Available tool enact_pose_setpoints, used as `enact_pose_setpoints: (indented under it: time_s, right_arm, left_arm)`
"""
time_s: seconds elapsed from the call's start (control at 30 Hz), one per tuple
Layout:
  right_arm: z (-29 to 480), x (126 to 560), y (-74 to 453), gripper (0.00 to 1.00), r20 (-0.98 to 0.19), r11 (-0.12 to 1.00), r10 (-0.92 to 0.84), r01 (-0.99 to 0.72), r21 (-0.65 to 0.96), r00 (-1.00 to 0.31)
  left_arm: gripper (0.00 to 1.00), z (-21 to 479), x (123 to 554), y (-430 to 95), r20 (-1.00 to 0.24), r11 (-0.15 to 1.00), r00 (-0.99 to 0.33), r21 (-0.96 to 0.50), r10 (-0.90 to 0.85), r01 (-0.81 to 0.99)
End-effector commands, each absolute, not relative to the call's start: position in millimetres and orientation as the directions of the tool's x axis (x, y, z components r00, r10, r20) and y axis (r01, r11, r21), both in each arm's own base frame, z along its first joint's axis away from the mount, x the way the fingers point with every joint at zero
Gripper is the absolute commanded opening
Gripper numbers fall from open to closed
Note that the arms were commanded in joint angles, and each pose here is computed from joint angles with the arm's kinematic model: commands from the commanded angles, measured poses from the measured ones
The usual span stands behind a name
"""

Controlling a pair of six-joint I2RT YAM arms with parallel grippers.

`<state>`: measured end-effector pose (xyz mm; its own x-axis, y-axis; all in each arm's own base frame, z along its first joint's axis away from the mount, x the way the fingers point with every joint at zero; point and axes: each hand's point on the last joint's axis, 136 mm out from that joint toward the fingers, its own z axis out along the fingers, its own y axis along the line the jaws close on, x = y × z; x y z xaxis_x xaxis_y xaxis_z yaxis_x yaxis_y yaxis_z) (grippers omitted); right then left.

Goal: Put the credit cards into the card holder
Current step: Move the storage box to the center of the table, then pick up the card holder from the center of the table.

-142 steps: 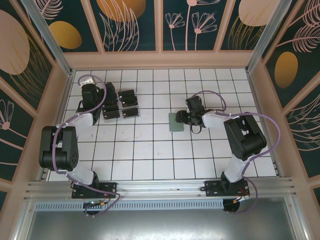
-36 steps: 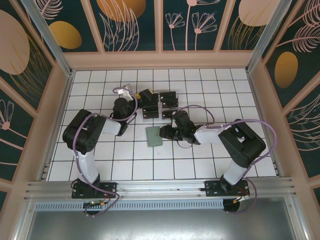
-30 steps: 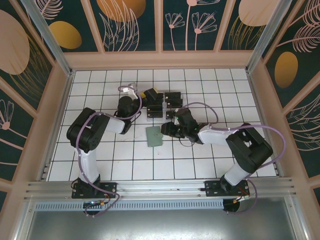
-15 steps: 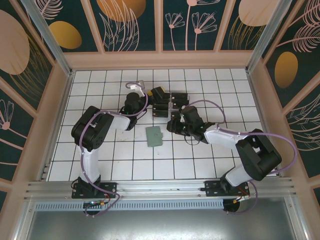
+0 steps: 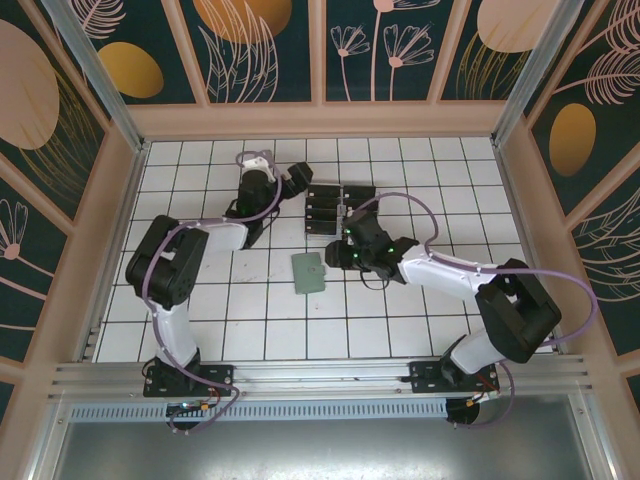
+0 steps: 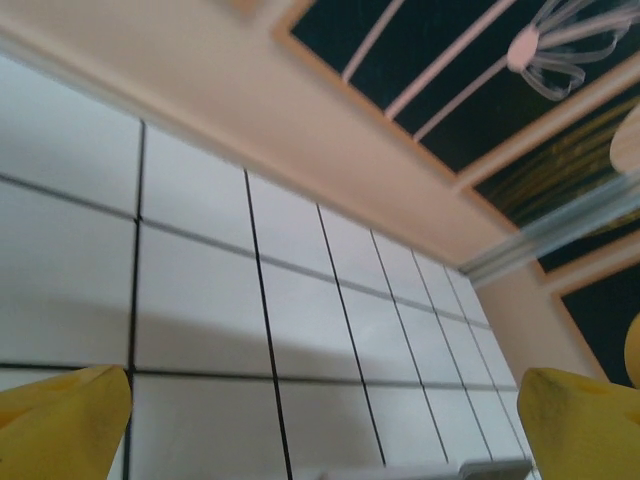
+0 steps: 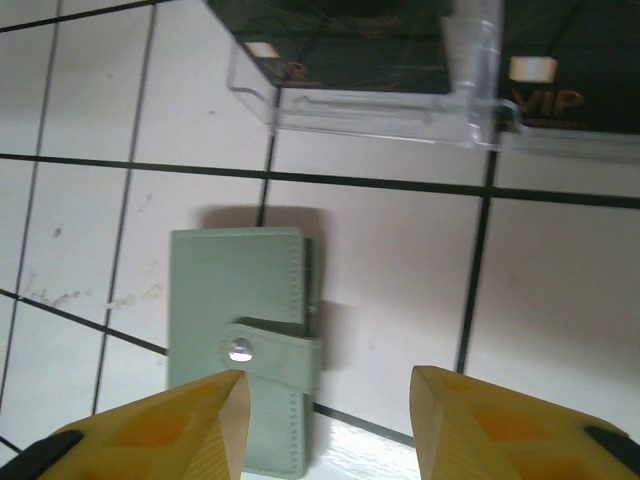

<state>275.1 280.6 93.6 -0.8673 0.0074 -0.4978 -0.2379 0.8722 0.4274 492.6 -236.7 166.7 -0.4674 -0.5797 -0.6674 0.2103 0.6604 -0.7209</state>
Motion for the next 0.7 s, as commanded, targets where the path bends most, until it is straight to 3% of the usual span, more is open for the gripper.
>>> enact_pose_setpoints:
  time_s: [0.0,0.27,0.67]
  right_arm:
    - [97.6,279.1,288.8,0.46,-0.528,0.908,-0.066,-0.271,0.320,-0.846]
    - [79.7,279.2,320.7,0.46,-0.497,0.936,-0.222,-0.326,0.134,-0.839]
    - [52.8,276.7,340.2,0.44,-0.456,0.930,-0.355,-0.358,-0.083,-0.816]
  left_arm:
    - [0.99,205.5,491.3,-196.0,-0.709,0.705,-0.360,-0.688,-0.606,0.169]
    - [0.99,176.2,441.0,-125.4,-0.756,0.858,-0.420,-0.495,-0.502,-0.135]
    - [0.99,125.3,359.3,-93.5,-0.680,0.825,-0.474,-0.512,-0.559,-0.239]
